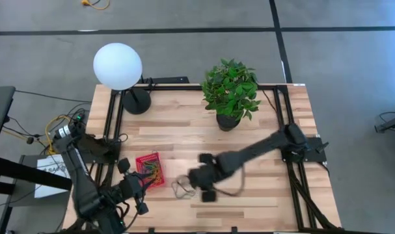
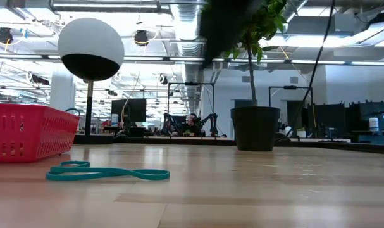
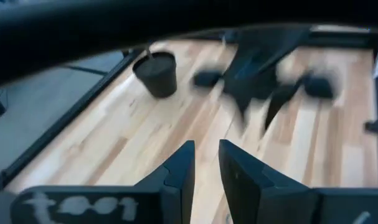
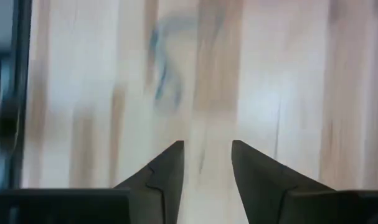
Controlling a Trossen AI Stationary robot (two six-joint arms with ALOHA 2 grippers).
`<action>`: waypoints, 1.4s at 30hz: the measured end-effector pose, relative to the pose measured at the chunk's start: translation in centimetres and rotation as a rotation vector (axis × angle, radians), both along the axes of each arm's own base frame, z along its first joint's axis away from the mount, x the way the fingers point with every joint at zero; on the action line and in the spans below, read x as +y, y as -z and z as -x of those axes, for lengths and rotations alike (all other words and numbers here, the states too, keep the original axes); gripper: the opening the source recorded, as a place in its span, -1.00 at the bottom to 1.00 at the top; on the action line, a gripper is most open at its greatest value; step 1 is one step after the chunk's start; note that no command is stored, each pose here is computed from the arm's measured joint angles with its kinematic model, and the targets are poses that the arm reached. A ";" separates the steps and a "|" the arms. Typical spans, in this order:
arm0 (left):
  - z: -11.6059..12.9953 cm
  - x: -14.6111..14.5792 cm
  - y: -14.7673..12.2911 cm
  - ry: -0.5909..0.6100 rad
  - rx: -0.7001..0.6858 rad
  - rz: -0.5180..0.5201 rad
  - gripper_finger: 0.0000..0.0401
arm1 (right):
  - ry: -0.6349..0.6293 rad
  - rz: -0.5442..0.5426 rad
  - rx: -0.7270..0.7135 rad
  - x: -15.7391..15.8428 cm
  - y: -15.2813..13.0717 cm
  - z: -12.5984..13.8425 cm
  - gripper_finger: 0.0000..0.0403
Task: Pick and place items into bin
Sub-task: Put the blue rubber band into the red bin
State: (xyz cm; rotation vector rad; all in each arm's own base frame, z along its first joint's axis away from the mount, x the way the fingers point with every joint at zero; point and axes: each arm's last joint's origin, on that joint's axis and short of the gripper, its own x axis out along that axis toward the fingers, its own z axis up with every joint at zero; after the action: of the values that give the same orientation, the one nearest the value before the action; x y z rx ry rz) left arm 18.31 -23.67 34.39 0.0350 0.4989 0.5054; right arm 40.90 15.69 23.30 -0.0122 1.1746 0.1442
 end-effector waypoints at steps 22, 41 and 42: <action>-10.7 1.5 15.5 0.395 0.178 0.333 -0.68 | 0.218 0.238 -0.056 7.1 -10.2 16.8 -0.44; -13.1 3.1 21.6 0.342 0.421 0.449 -0.68 | 0.267 0.218 -0.121 5.7 -11.7 17.0 -0.44; -13.2 3.1 21.9 0.334 0.421 0.444 -0.68 | 0.270 0.218 -0.120 5.6 -11.7 16.9 -0.44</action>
State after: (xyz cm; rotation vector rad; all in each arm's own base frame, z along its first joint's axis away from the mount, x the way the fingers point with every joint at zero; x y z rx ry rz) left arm 31.47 -20.61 12.46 -0.2025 0.9893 0.0464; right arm 23.98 21.33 35.01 -0.0536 1.0562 -0.2205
